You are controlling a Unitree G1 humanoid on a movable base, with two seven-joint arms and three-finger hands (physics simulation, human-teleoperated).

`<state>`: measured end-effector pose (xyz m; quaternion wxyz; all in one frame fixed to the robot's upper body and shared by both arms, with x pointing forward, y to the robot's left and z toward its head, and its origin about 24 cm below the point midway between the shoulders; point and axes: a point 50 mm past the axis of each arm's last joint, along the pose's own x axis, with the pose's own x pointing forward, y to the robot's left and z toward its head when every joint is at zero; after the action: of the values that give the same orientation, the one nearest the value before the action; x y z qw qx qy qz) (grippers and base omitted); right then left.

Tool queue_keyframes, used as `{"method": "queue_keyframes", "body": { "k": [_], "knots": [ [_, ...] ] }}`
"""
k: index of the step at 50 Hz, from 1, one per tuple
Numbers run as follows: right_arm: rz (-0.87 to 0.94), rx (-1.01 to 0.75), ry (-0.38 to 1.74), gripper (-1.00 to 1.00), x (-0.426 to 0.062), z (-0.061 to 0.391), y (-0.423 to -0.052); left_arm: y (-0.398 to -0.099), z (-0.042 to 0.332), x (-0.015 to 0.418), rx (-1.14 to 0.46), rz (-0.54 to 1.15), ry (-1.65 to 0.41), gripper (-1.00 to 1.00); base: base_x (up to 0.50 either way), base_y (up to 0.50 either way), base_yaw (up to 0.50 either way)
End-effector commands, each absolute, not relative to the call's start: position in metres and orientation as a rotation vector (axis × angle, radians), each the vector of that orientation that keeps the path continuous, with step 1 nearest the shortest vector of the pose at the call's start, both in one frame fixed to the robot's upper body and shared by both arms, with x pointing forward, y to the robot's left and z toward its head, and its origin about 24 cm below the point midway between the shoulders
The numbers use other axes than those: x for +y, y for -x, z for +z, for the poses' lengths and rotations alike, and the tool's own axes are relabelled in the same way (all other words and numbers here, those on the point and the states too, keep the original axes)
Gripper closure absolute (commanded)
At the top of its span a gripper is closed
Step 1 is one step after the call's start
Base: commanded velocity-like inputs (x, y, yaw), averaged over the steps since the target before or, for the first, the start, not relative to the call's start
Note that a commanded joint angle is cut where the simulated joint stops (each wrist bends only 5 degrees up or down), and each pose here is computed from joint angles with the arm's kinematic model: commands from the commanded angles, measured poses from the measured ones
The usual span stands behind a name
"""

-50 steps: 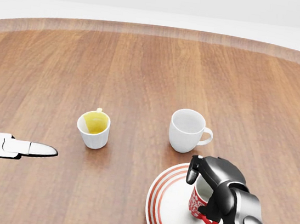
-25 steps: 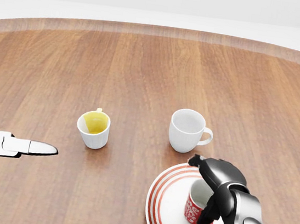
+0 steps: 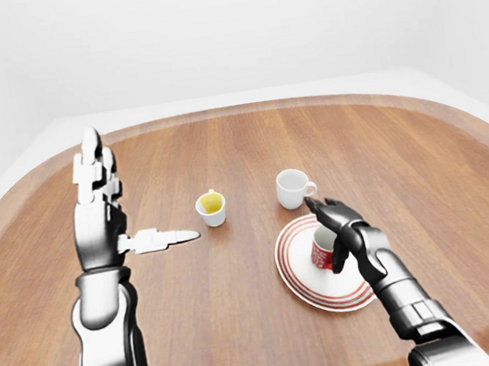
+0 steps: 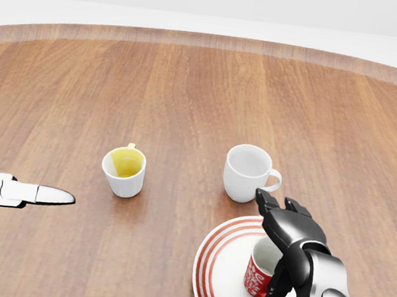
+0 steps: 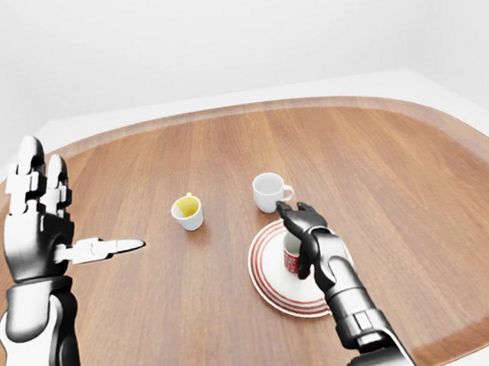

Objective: Pick up the red mug and put it on the plate

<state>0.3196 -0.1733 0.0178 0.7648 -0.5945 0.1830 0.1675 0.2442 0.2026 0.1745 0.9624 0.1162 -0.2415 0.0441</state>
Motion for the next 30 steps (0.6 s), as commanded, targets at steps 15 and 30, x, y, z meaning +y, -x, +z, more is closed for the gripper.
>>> {"method": "queue_keyframes", "body": {
  "k": [15, 30],
  "knots": [
    [0.390, 0.314, 1.401, -1.00, -0.160, 0.072, -0.321, -0.242, 0.180, 0.203, -0.513, 0.089, -0.240, -1.00, 0.00, 0.00, 0.00],
    [0.342, 0.239, 1.450, -1.00, -0.156, 0.111, -0.325, -0.238, 0.193, 0.201, -0.573, 0.083, -0.255, -1.00, 0.00, 0.00, 0.00]
  ]
}}
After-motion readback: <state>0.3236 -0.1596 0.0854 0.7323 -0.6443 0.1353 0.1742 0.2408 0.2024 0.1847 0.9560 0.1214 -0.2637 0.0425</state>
